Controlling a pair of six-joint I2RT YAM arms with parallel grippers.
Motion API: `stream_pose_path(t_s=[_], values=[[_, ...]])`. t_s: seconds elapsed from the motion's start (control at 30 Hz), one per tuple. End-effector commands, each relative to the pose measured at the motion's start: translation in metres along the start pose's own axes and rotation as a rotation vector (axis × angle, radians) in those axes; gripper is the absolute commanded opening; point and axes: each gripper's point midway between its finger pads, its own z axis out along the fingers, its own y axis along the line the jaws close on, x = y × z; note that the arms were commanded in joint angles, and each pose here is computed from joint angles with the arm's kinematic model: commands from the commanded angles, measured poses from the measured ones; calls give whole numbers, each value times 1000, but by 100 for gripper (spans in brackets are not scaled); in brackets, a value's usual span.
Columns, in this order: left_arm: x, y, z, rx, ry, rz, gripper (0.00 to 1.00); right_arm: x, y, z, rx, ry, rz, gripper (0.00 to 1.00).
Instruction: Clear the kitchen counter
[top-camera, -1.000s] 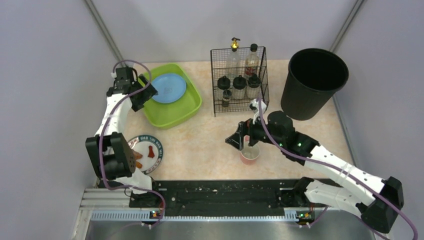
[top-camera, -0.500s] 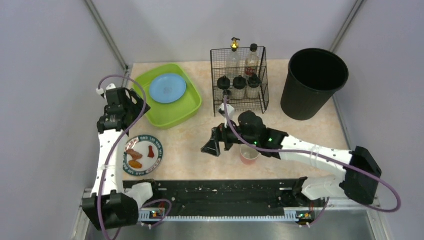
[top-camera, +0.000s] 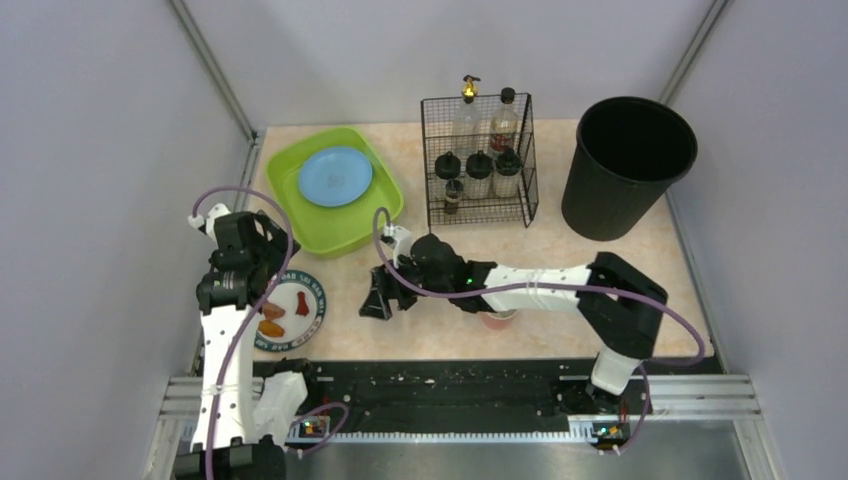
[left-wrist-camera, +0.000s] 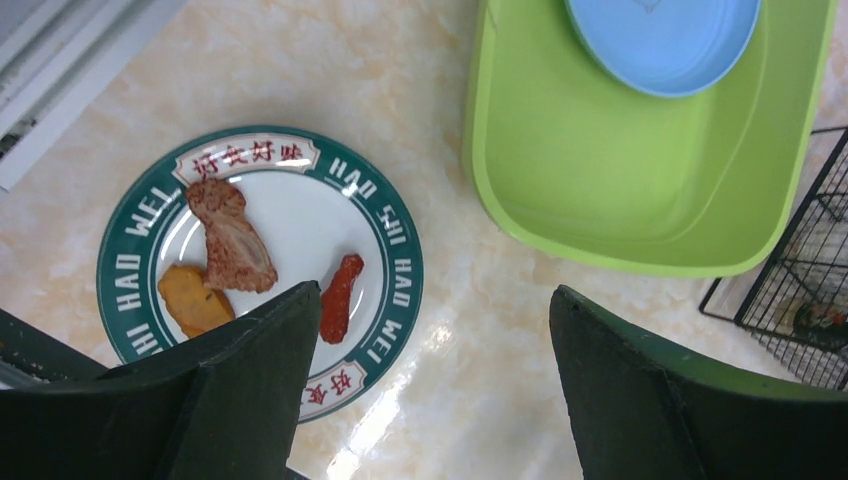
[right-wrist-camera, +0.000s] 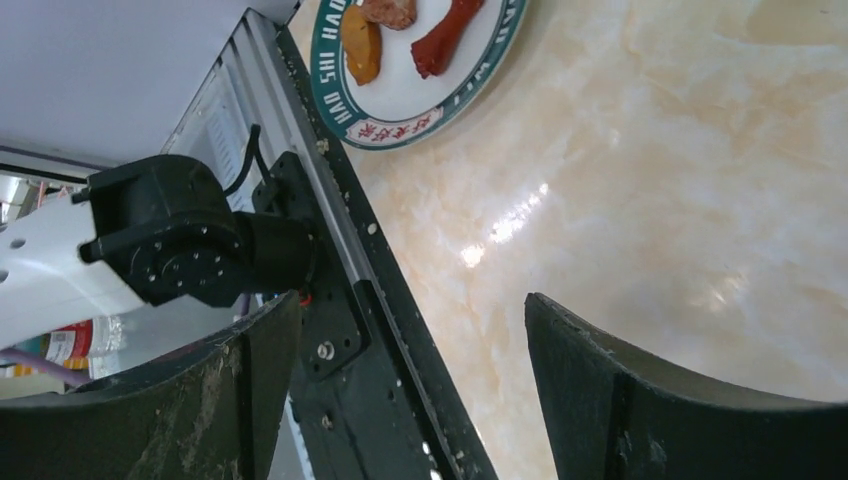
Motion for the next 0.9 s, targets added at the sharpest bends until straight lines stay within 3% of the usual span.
stream_pose_path(t_s=[0.0,0.2,0.63,0.87], values=[[15,-1,3,39,33,-5,88,-30,32,33,-88,-92,-31,80],[22,9,5,5,40,8,88,-24,17,76,-71,-98,48,78],[4,22,-17,20,-142,18,88,-29,-3,132,-62,-193,249,71],[4,18,-24,64,-168,11,88,-20,-9,155,-36,-182,292,69]])
